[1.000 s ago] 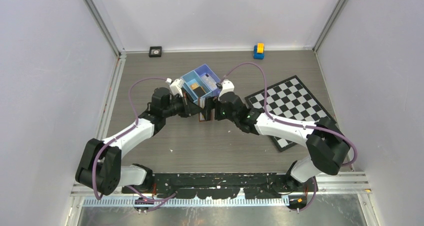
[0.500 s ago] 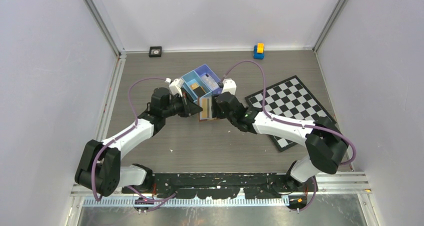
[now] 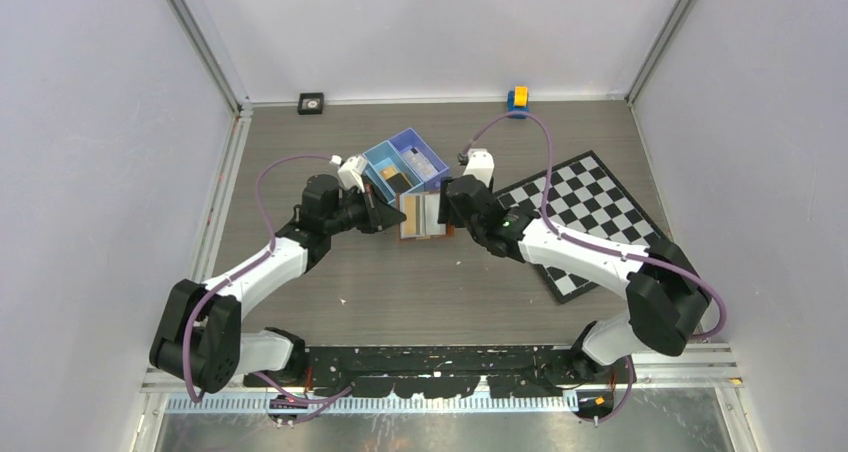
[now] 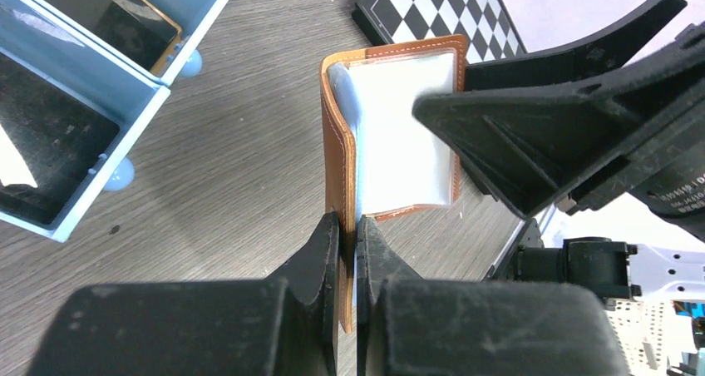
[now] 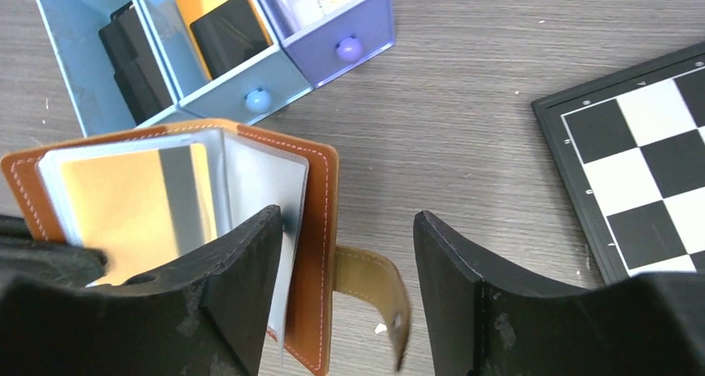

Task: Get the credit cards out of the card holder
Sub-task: Open the card holder.

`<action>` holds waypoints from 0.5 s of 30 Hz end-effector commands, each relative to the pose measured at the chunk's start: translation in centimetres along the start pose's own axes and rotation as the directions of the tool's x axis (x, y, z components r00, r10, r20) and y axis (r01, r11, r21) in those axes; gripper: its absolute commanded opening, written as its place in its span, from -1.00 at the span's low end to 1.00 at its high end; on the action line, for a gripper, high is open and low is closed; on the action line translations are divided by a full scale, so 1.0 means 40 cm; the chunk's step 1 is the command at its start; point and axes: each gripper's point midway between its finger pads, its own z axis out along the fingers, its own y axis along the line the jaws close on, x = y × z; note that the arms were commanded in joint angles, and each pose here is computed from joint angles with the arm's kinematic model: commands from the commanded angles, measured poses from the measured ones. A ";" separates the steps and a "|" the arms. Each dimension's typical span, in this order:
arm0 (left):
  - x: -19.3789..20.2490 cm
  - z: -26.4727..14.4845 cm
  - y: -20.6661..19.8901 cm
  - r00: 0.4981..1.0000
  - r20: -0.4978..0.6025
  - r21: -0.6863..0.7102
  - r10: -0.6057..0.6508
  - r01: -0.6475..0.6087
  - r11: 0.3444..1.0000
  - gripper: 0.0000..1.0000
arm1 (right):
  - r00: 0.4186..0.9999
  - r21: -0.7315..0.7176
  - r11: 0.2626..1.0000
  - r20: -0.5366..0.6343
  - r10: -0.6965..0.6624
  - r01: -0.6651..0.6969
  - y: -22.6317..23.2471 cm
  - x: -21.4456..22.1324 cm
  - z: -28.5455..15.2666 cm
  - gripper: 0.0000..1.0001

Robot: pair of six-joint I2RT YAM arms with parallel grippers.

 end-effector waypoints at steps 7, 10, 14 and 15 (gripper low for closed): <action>-0.060 -0.013 -0.078 0.997 0.080 0.166 -0.006 -0.008 0.986 -1.00 | 0.986 -0.205 0.965 0.003 0.168 -0.164 0.018 -0.065 -0.032 0.10; -0.060 -0.010 -0.080 0.997 0.073 0.185 -0.019 0.006 0.983 -1.00 | 0.986 -0.353 0.921 -0.021 0.167 -0.164 0.083 -0.069 -0.051 0.33; -0.063 -0.012 -0.079 0.996 0.078 0.195 -0.030 0.014 0.981 -1.00 | 0.987 -0.380 0.911 -0.066 0.149 -0.163 0.105 -0.050 -0.044 0.43; -0.065 -0.014 -0.079 0.996 0.082 0.196 -0.031 0.015 0.980 -1.00 | 0.986 -0.373 0.913 -0.073 0.151 -0.167 0.104 -0.047 -0.038 0.35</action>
